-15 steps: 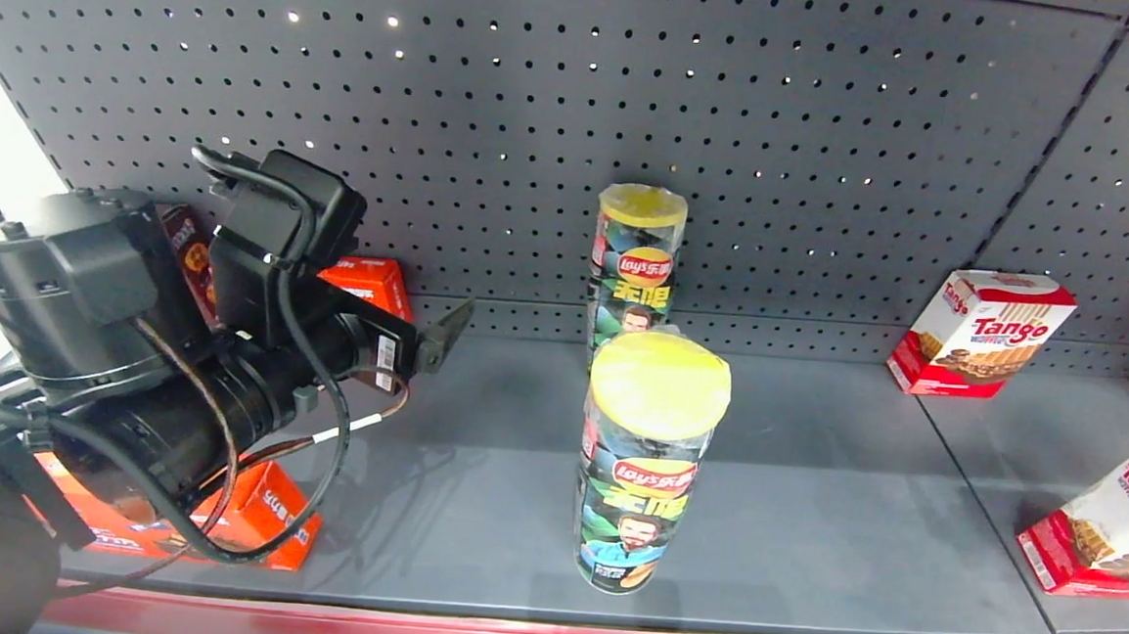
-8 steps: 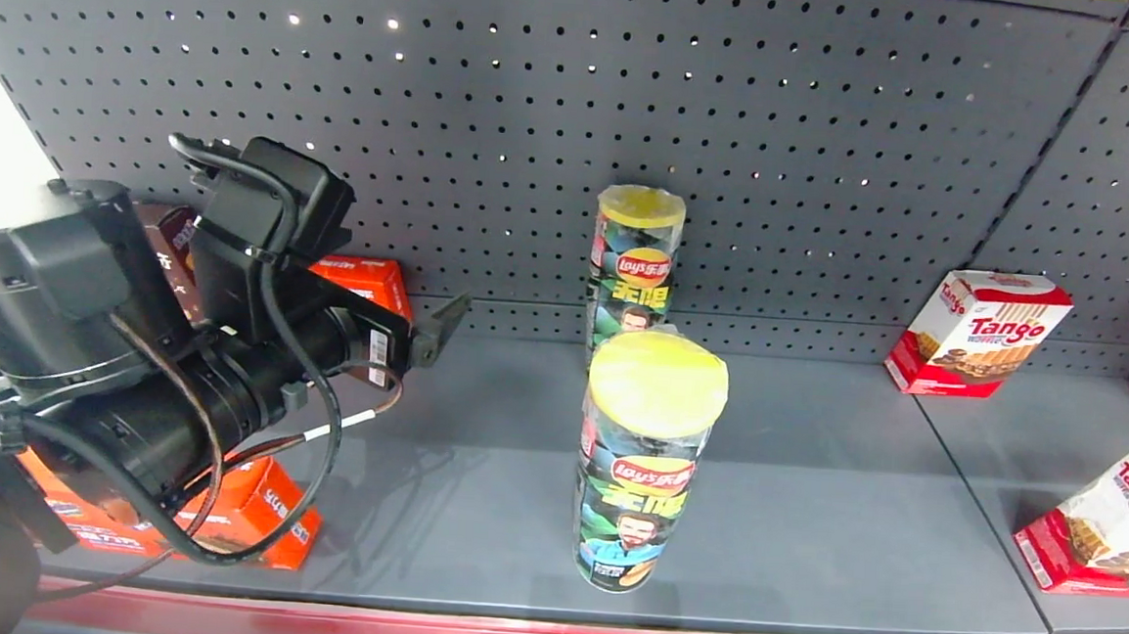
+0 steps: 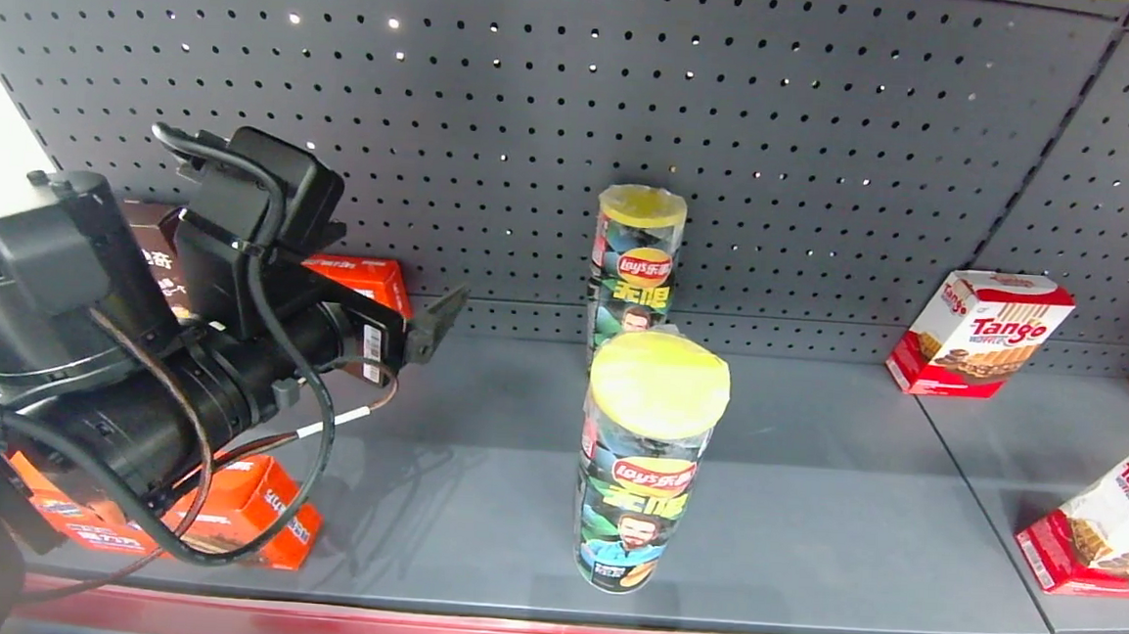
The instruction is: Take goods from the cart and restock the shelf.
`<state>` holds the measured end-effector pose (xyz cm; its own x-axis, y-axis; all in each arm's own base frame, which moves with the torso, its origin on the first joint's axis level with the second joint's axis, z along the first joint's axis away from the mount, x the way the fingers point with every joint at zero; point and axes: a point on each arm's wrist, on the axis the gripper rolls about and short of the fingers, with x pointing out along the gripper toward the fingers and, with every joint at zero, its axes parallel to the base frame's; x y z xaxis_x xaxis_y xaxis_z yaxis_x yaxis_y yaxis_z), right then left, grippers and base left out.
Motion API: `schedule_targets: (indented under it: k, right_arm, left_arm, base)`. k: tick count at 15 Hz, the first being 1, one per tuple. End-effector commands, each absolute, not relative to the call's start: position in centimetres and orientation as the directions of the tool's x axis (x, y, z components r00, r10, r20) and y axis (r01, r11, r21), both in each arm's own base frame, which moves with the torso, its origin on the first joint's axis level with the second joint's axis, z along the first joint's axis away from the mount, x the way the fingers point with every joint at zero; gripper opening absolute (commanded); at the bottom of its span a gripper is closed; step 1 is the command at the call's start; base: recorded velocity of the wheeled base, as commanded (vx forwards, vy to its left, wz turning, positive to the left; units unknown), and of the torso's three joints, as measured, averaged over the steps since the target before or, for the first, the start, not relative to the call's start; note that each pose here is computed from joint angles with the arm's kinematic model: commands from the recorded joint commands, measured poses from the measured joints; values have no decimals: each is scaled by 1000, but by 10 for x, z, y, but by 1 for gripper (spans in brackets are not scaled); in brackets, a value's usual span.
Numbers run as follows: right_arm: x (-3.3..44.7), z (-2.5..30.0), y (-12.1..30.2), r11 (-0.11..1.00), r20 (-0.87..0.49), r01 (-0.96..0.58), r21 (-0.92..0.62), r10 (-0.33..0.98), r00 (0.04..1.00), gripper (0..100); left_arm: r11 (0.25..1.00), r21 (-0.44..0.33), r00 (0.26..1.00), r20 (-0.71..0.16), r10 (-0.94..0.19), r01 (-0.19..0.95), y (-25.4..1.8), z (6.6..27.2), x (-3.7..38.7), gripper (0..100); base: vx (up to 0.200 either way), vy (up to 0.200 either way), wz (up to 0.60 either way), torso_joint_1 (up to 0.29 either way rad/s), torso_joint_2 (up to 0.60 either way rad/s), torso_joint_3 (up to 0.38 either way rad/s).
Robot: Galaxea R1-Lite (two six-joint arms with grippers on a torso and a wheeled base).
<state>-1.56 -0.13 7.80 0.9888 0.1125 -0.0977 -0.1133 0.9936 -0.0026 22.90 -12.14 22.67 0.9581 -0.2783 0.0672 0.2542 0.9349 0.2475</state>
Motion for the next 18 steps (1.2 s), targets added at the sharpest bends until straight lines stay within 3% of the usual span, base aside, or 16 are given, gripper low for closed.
schedule_targets:
  k: [1,4,7,8,10,13,15,17,18]
  right_arm:
    - [-15,78,-1,994,-101,-114,-3,113,988,100]
    - [-15,77,-1,994,-101,-114,-2,113,988,100]
    - [-15,77,-1,994,-100,-114,-2,113,989,100]
    - [-15,77,-1,994,-100,-114,-2,113,989,100]
    - [-15,77,-1,994,-100,-114,-2,113,989,100]
    - [-15,77,-1,994,-98,-114,-2,113,989,100]
    - [-15,77,-1,994,-100,-114,-2,113,989,100]
    - [-15,77,-1,994,-100,-114,-2,113,989,100]
    - [-15,77,-1,994,-100,-114,-2,113,989,100]
  left_arm:
    - [939,237,954,109,-280,249,-116,239,217,100]
    - [944,223,949,150,-279,242,-97,250,182,100]
    - [951,207,941,200,-271,230,-67,243,131,100]
    - [951,207,941,200,-271,230,-67,243,131,100]
    - [952,204,938,215,-273,230,-39,229,78,100]
    - [945,223,946,162,-279,240,-14,207,35,100]
    - [944,229,955,124,-270,237,13,174,-14,100]
    - [951,228,960,135,-246,212,29,140,-44,100]
    - [950,232,967,92,-236,210,29,131,-44,100]
  base:
    - [0,0,0,0,0,0]
    - [0,0,0,0,0,0]
    - [0,0,0,0,0,0]
    - [0,0,0,0,0,0]
    - [0,0,0,0,0,0]
    - [0,0,0,0,0,0]
    - [0,0,0,0,0,0]
    - [0,0,0,0,0,0]
    - [0,0,0,0,0,0]
